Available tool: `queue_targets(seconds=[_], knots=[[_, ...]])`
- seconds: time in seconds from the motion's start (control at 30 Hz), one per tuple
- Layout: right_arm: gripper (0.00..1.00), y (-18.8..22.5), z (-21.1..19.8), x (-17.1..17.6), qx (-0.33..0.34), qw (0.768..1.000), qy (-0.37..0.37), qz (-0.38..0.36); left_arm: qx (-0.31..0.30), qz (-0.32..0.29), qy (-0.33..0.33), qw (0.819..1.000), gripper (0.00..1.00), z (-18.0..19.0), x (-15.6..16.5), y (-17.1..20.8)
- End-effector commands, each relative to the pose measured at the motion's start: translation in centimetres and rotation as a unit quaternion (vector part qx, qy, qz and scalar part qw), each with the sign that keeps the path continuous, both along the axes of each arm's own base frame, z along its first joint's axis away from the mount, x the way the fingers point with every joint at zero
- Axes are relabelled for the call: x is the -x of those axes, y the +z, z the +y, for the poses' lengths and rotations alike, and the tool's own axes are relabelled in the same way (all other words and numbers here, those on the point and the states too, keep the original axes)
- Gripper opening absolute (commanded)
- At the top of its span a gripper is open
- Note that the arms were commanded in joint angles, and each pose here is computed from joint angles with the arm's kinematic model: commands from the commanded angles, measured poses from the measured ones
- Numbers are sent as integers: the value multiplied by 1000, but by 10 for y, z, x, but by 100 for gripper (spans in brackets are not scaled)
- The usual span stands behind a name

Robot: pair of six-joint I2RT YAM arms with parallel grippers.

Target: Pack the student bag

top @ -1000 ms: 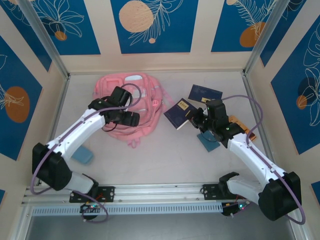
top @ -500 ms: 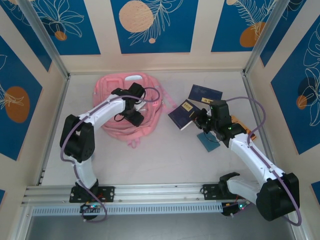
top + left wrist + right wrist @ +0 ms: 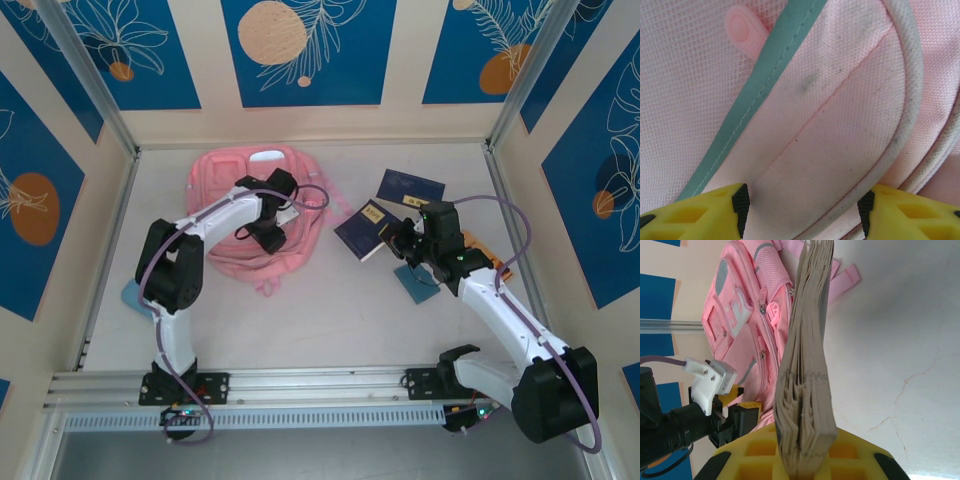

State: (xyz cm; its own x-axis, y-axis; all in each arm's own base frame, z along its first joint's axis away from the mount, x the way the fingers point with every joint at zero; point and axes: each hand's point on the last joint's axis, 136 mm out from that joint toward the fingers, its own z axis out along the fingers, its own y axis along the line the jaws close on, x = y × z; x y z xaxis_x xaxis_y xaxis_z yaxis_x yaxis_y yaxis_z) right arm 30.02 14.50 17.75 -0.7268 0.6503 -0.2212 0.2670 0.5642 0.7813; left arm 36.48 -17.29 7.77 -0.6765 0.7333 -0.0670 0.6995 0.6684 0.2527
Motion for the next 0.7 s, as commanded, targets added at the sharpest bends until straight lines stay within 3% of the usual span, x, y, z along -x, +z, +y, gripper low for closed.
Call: queue_targets(seconds=[0.0, 0.27, 0.37, 0.53, 0.67], knots=[[0, 16, 3, 0, -19, 999, 5, -26, -28, -24, -19, 999, 51, 0, -12, 3], [0, 22, 1, 4, -18, 999, 6, -30, 27, -145, -19, 989, 5, -18, -33, 65], [0, 25, -1, 9, -15, 999, 7, -32, 69, -187, -14, 980, 0, -24, -34, 97], [0, 37, -5, 20, -4, 999, 15, -45, 132, -236, 14, 963, 0, -30, -33, 145], [0, 51, 9, 24, -26, 994, 64, -84, 161, -269, 49, 948, 0, -31, -37, 179]])
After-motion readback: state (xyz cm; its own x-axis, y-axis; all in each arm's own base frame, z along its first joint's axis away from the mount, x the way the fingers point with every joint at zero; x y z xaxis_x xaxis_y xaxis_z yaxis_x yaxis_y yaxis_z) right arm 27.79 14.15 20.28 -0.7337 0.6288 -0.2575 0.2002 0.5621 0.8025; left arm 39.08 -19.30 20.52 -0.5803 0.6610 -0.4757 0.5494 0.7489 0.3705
